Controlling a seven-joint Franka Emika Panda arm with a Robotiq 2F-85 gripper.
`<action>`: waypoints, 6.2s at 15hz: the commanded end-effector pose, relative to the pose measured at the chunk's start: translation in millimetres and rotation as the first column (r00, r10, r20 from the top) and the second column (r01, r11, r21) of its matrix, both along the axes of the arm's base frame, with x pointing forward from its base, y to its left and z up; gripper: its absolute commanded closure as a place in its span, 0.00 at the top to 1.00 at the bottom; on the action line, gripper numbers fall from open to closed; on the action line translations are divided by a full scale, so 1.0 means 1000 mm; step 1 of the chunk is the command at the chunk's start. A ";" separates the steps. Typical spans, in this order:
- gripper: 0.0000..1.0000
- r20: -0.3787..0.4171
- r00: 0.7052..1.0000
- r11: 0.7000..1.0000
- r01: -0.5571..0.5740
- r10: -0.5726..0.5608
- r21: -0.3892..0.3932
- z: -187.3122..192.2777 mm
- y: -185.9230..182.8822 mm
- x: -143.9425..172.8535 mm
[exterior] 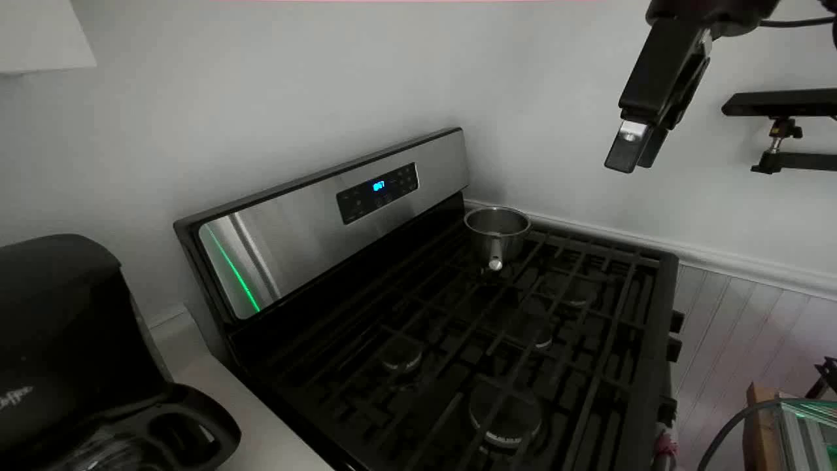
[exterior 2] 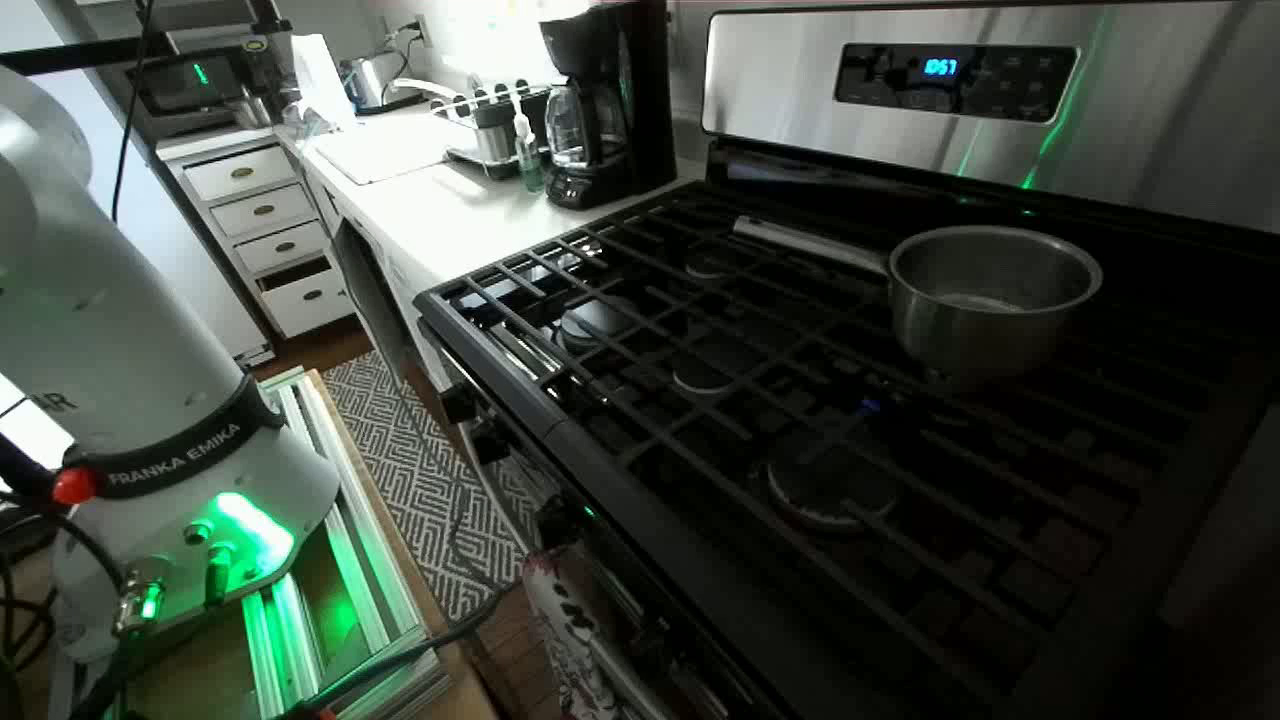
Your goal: Move the pot to the left
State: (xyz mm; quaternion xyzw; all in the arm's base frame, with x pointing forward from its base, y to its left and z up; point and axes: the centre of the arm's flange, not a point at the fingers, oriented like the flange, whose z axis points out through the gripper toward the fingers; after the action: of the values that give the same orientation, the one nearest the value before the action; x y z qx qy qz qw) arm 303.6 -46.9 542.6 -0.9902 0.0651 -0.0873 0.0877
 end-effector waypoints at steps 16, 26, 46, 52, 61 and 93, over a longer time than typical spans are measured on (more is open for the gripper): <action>1.00 0.243 0.886 0.906 0.420 -0.396 -0.058 -0.019 -0.093 0.077; 1.00 0.111 0.764 0.739 0.643 -0.635 -0.199 -0.101 -0.170 0.142; 1.00 0.027 0.709 0.679 0.685 -0.704 -0.264 -0.169 -0.211 0.248; 1.00 0.002 0.741 0.716 0.649 -0.671 -0.258 -0.203 -0.228 0.293; 1.00 -0.070 0.739 0.733 0.644 -0.670 -0.218 -0.230 -0.251 0.320; 0.02 -0.200 0.767 0.792 0.576 -0.609 -0.203 -0.225 -0.229 0.322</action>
State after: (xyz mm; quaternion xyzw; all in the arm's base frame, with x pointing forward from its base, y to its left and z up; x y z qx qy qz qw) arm 633.3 -288.4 296.4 -0.9201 0.3904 -0.0135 -0.0298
